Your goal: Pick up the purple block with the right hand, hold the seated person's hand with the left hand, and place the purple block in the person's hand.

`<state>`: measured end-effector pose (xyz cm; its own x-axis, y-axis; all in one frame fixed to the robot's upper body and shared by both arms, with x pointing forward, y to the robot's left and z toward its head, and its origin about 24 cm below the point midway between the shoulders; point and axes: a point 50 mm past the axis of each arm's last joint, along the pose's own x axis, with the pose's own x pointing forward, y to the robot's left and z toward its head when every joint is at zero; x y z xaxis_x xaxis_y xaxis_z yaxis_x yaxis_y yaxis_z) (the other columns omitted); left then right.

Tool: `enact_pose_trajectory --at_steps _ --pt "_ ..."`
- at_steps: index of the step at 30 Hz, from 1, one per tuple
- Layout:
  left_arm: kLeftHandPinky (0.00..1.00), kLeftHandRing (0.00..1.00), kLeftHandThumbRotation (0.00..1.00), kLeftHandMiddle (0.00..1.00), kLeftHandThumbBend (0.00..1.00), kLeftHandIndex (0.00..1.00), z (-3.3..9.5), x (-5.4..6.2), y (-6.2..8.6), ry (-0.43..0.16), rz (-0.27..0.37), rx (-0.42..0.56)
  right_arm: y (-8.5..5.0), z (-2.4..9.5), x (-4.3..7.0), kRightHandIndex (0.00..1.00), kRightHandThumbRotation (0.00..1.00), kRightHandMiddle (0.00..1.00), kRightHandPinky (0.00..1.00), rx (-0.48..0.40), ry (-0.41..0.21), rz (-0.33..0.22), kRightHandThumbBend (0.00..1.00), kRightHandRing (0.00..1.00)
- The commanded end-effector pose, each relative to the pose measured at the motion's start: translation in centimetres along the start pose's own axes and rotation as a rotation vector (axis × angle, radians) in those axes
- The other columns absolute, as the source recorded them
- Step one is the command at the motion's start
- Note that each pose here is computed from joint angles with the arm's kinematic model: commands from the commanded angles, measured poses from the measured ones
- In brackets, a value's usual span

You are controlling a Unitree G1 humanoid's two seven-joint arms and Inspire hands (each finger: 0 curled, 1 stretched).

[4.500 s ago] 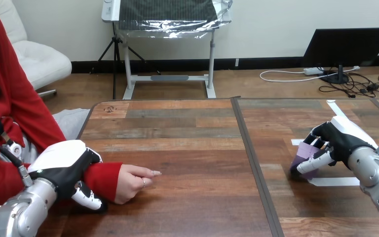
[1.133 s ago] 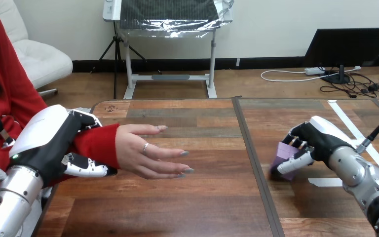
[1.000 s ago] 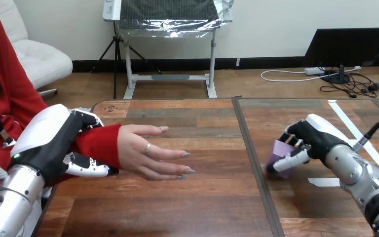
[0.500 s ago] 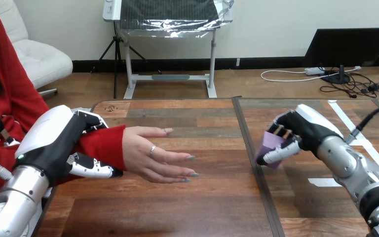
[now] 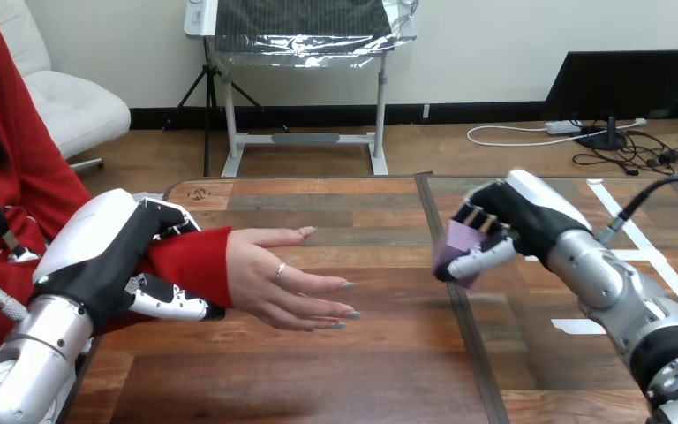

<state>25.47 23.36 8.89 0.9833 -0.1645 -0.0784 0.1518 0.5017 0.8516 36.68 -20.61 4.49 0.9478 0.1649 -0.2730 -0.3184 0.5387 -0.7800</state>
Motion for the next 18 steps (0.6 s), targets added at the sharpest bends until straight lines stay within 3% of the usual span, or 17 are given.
enact_pose_trajectory --at_steps 1,18 --pt "0.32 0.39 0.0 0.45 0.84 0.46 3.4 1.3 2.6 -0.154 0.1 0.01 -3.3 4.4 1.2 0.49 0.0 0.47 0.37 -0.002 -0.152 -0.092 0.71 0.41" --pt "0.32 0.38 0.0 0.45 0.85 0.45 3.4 1.4 2.4 -0.161 0.1 0.013 -3.3 6.2 1.1 0.48 0.0 0.46 0.36 0.007 -0.271 -0.084 0.7 0.39"
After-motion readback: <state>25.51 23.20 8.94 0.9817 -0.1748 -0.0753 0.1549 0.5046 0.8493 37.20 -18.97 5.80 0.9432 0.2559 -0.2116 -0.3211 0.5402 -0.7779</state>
